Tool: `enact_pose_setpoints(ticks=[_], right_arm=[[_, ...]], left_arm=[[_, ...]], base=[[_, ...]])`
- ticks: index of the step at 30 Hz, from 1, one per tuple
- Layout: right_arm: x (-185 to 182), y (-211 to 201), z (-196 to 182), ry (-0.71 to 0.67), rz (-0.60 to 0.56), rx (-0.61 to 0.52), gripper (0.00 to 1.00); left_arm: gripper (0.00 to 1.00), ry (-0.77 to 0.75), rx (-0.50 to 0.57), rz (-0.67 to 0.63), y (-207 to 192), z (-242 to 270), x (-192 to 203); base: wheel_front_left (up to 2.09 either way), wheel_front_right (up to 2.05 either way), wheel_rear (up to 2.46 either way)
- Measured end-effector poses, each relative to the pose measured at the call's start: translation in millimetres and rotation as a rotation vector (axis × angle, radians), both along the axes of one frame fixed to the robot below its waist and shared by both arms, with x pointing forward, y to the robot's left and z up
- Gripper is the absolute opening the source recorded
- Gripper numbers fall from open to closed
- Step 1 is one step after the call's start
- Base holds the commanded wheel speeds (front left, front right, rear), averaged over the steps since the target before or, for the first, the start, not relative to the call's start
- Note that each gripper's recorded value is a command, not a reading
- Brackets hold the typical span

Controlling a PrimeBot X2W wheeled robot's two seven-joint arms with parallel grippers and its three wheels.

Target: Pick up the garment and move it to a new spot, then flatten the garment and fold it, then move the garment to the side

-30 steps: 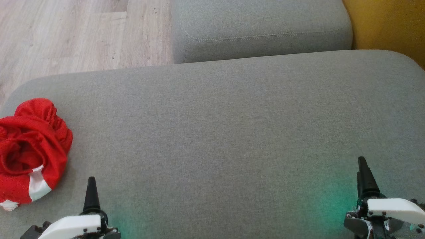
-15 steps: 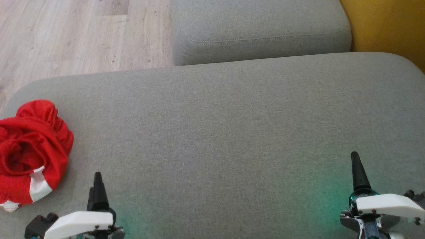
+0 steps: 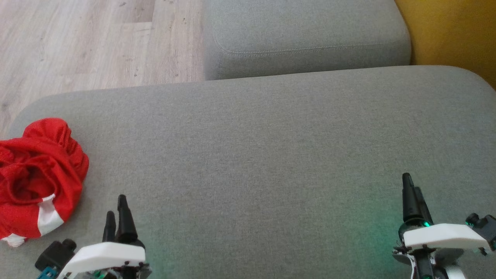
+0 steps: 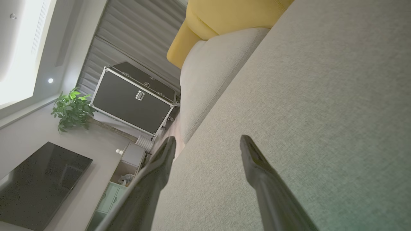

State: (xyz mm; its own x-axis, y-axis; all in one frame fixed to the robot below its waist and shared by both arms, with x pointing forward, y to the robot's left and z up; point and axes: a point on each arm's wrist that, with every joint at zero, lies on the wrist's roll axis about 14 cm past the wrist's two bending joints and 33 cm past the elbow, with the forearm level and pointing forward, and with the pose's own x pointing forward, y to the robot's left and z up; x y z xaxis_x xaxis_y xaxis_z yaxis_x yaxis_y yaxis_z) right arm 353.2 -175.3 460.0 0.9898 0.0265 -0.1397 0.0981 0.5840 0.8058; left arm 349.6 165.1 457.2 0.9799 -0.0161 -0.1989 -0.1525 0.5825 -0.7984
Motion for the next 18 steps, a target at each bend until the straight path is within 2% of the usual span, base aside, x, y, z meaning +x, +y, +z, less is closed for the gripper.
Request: enact_pose_setpoints(ticks=[18], right_arm=[[-1, 11, 11, -0.056, 0.053, -0.214, 1.00]], left_arm=[[1.00, -0.050, 0.210, -0.038, -8, 9, -1]], base=[[0.00, 0.00, 0.00]])
